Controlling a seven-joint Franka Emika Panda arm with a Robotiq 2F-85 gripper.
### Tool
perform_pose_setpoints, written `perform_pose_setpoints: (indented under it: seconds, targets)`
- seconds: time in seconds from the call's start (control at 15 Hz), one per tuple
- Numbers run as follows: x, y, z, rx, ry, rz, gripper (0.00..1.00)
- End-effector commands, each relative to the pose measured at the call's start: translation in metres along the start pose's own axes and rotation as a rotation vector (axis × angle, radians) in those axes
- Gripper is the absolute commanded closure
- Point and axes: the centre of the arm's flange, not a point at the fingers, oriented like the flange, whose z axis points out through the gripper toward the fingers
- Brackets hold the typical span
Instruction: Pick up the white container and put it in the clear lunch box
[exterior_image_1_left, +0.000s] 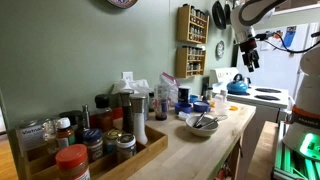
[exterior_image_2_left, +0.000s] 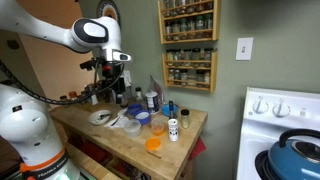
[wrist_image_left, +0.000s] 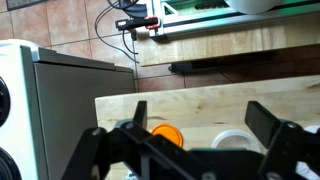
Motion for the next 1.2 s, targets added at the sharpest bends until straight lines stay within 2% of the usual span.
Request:
perform_pose_setpoints:
  seconds: [0.0,0.33,0.4,0.67,0.8,0.93,1.07,1.13]
  targets:
    - [0.000,0.000,0.000,0.000,0.000,0.000,0.00]
    - [0.000,0.000,0.000,0.000,-0.001,0.000,0.00]
    - [0.008,0.004,-0.001,-0.005,0.021,0.045,0.00]
    - [0.049,0.057,-0.013,0.089,0.124,0.165,0.00]
    - [0.070,0.088,-0.014,0.147,0.146,0.231,0.00]
    - [0.091,0.116,-0.009,0.229,0.148,0.283,0.00]
    - [0.110,0.134,0.001,0.318,0.104,0.353,0.00]
    - [0.076,0.114,-0.002,0.248,0.149,0.309,0.00]
